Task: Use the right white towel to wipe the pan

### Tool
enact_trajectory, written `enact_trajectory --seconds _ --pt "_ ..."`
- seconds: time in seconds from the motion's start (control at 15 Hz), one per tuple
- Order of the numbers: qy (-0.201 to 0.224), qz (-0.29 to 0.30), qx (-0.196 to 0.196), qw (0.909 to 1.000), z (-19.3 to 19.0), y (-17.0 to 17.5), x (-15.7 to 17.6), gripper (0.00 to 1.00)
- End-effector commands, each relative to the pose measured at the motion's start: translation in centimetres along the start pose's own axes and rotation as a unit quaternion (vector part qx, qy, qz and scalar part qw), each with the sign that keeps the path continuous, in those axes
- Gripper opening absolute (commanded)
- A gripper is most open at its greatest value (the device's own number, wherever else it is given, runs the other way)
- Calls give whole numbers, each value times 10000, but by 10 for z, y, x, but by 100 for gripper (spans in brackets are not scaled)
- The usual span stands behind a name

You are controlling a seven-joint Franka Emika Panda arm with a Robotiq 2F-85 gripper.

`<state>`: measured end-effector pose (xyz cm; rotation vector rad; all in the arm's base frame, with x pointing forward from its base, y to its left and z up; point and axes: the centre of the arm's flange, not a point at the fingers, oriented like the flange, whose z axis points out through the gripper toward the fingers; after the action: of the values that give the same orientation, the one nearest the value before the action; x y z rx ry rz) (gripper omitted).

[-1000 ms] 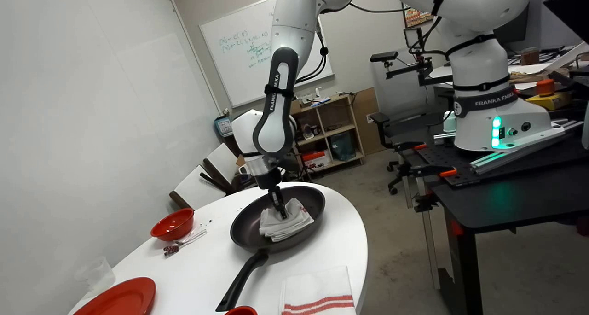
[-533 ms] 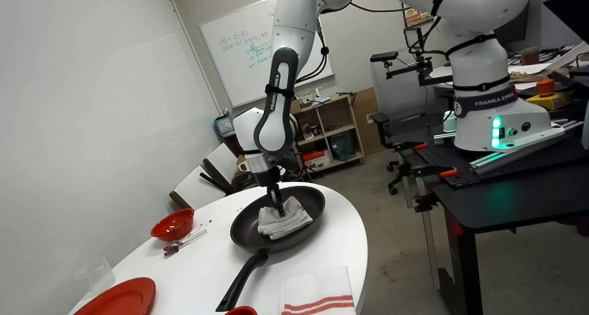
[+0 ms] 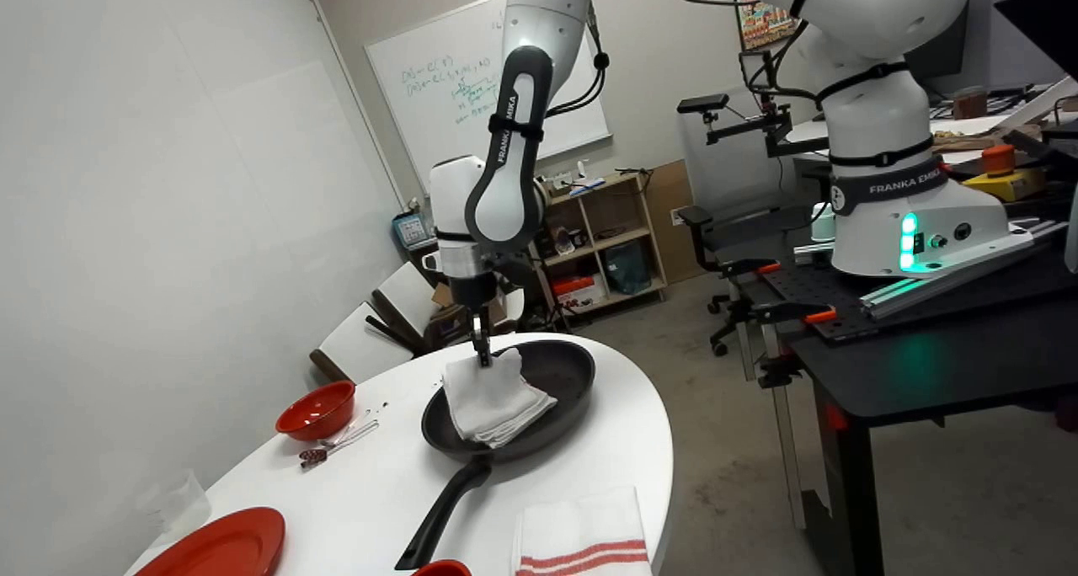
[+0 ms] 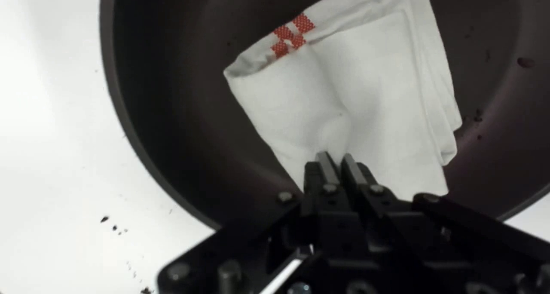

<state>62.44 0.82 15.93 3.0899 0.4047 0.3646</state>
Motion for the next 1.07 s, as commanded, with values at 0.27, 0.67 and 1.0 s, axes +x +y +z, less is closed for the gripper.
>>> enact_trajectory --seconds 0.27,0.67,1.0 --pt "1135 486 -35 9923 -98 4 -44 1" --pt "1271 1080 235 9857 -138 25 -48 1" --pt "906 1567 551 9819 -158 46 -27 2"
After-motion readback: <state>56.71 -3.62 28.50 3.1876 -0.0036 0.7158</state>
